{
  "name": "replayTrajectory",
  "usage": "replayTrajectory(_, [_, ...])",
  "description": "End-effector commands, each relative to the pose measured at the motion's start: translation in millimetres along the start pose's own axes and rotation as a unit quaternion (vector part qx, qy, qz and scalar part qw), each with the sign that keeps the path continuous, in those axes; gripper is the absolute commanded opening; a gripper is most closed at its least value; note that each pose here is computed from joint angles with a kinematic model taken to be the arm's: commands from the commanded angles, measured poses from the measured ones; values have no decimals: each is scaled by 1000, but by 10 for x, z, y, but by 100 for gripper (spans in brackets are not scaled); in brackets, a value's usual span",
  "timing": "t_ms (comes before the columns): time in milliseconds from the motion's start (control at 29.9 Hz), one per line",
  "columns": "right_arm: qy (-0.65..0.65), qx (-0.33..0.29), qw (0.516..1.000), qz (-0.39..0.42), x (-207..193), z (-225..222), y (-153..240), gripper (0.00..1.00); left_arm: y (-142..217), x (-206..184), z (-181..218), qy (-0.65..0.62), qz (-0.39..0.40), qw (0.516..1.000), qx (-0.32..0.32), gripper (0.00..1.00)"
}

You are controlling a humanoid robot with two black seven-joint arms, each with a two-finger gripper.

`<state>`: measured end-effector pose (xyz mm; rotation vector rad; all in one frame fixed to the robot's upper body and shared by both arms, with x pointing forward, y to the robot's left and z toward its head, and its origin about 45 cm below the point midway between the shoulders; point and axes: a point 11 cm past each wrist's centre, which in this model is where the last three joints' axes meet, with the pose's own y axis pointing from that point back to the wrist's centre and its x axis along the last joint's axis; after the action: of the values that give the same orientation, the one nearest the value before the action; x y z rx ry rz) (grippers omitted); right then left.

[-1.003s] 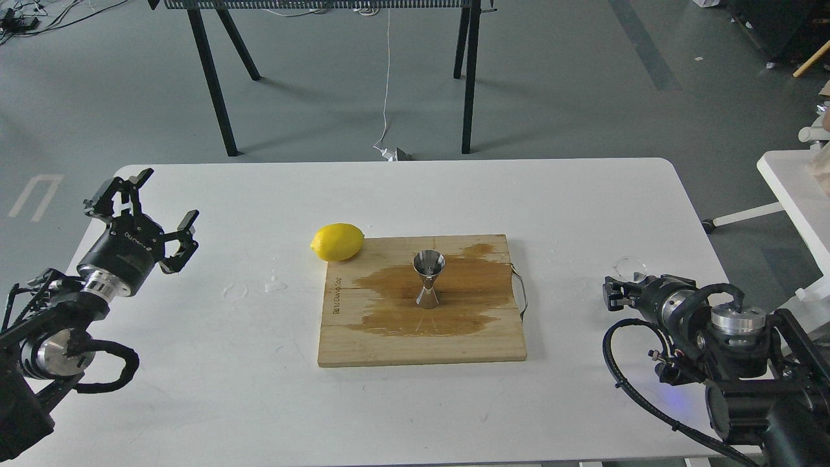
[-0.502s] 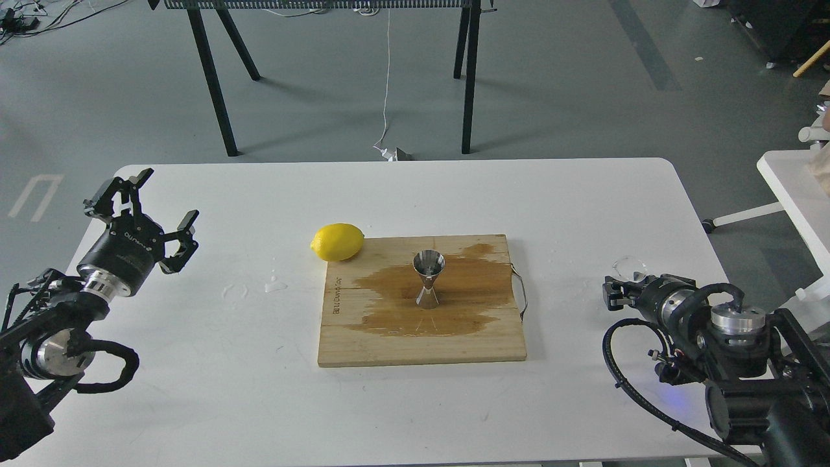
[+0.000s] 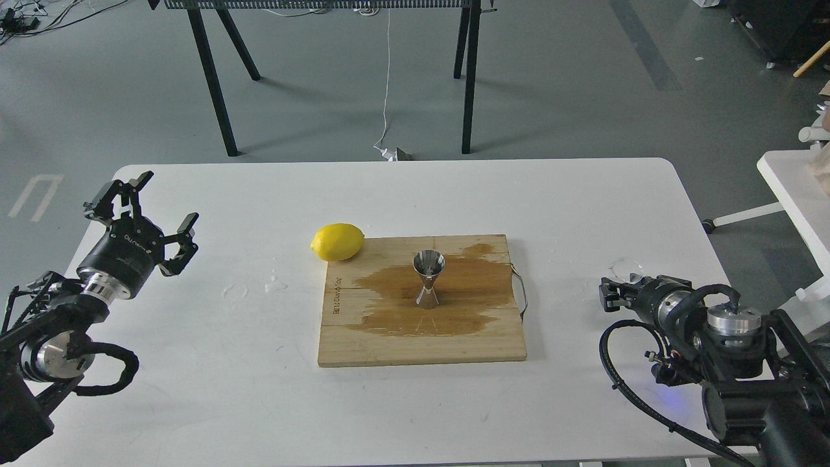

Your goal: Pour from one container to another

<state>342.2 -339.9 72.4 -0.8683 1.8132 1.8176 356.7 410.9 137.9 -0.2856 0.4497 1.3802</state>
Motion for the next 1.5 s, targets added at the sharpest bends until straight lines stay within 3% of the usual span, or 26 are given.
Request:
replayTrajectory(0, [0, -1, 1000, 0, 1, 11, -3, 95, 1, 1, 0, 0, 0, 1000, 0, 94])
replayTrajectory(1471, [6, -7, 1000, 0, 98, 61, 58, 95, 1, -3, -10, 1, 0, 1000, 1, 94])
